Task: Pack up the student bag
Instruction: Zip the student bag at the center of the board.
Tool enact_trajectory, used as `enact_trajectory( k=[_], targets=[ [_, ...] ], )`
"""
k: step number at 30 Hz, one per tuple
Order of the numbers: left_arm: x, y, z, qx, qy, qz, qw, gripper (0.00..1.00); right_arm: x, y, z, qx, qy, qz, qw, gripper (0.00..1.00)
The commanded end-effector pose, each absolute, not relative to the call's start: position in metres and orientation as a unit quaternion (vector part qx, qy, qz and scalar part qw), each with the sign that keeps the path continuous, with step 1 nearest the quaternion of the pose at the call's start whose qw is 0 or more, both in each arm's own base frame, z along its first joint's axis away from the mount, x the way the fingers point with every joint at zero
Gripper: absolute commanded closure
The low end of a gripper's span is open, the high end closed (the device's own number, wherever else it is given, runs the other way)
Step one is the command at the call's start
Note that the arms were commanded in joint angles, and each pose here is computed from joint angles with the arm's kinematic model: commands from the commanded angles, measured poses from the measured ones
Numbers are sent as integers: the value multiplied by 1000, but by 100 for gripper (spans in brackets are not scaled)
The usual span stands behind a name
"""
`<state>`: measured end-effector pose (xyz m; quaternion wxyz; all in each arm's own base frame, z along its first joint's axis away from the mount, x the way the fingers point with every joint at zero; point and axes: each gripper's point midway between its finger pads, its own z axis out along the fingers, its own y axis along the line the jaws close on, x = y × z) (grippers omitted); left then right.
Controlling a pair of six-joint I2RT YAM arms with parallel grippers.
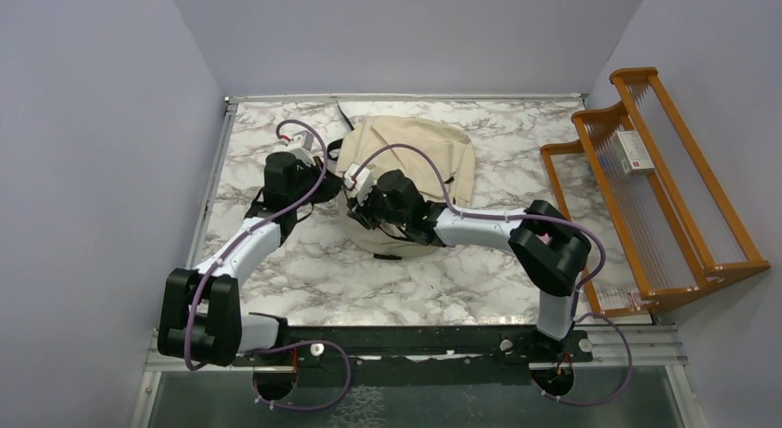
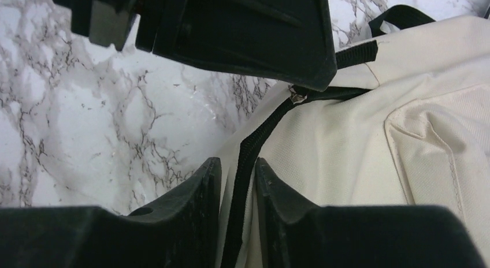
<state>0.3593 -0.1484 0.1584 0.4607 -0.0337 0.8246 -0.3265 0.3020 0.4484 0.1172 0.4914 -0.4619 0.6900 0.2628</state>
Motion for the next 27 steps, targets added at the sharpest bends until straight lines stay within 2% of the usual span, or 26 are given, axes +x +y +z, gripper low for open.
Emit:
enact_trajectory(
  k=[1,4,7,27],
  targets=[
    [370,-161,184,-10,805,-348,480,100,296,456,125,-467,667,282,508,76],
    [376,-161,182,-7,807,-343,482,100,285,458,130,-473,647,310,512,90],
    [383,-163,181,-1,809,-338,481,100,276,461,131,-484,633,327,507,96],
    [458,-147,168,-13,835,-247,492,100,235,457,133,-525,590,393,471,97]
  ],
)
